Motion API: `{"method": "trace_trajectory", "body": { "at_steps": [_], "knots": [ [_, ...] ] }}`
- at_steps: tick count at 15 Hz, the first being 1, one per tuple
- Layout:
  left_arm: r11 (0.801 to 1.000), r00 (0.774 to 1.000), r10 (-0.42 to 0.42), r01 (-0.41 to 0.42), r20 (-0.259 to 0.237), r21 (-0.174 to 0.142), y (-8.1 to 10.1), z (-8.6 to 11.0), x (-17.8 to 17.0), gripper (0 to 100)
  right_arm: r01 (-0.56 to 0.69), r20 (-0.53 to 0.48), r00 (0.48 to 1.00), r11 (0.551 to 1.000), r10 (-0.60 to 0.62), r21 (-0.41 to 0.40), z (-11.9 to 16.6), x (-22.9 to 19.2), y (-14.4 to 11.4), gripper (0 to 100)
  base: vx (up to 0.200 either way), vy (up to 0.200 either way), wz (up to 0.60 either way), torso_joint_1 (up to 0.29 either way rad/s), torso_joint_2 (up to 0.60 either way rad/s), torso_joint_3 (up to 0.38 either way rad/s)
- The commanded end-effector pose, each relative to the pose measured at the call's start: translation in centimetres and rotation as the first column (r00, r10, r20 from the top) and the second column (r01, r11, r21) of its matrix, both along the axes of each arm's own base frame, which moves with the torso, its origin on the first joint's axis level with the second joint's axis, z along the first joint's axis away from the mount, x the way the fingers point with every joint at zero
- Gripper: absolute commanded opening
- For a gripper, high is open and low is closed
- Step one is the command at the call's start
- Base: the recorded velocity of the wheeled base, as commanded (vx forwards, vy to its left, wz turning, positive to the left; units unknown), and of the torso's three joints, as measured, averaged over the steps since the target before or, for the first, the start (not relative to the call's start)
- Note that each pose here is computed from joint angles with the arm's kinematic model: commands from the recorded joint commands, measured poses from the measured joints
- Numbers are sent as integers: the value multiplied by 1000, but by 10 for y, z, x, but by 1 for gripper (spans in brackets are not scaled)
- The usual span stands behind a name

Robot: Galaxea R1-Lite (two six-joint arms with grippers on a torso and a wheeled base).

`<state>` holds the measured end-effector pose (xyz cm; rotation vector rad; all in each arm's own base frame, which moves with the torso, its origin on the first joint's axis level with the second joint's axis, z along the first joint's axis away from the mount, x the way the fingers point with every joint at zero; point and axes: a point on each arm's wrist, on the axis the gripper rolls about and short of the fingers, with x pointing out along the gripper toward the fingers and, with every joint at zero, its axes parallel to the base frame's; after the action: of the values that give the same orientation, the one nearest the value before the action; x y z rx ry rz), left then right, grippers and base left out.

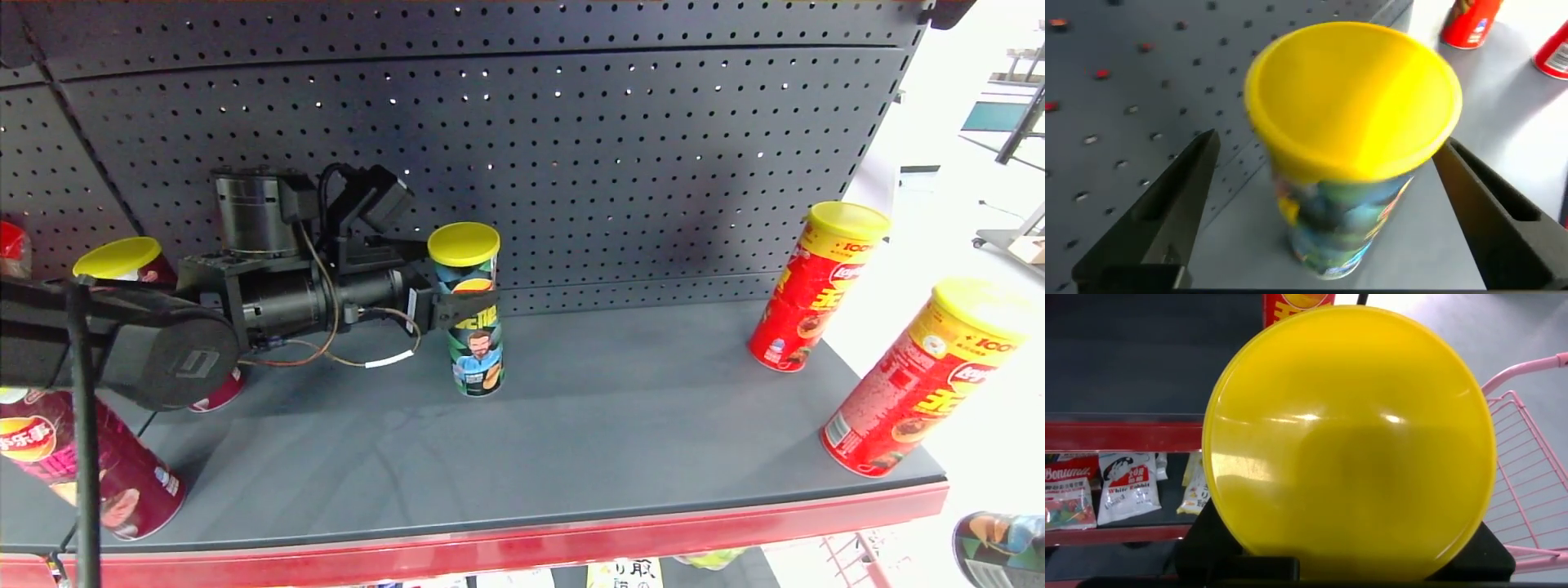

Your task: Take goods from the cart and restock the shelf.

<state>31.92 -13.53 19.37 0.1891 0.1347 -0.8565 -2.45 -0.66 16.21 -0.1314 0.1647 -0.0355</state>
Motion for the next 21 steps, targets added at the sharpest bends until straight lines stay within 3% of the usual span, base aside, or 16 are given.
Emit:
{"method": "trace_trajectory", "body": {
  "at_steps": [1,6,10,11,16,19,21],
  "knots": [
    [1000,1000,-3,3,-11,6,-2,-5,4,100,0,-3,1000,1000,0,-1,0,0,0,0,0,0,0,0,0,0],
    [1000,1000,0,0,23,-6,-8,-2,18,100,0,0,1000,1000,0,0,1,0,0,0,0,0,0,0,0,0],
    [1000,1000,1,-1,12,-1,-10,-7,21,100,0,0,1000,1000,0,0,2,0,0,0,0,0,0,0,0,0],
    [1000,1000,3,-3,12,0,-10,-8,22,0,0,1,1000,1000,0,0,1,0,0,0,0,0,0,0,0,0],
    [1000,1000,-17,17,14,-4,-17,-10,21,0,0,-3,1000,1000,0,-1,3,2,0,0,0,0,0,0,0,0],
    [1000,999,-24,24,32,-14,-16,-2,16,0,0,-5,1000,1000,0,-1,2,2,0,0,0,0,0,0,0,0],
    [996,997,-64,67,52,-51,-19,17,-2,0,0,-5,1000,1000,0,-1,2,2,0,0,0,0,0,0,0,0]
  ]
}}
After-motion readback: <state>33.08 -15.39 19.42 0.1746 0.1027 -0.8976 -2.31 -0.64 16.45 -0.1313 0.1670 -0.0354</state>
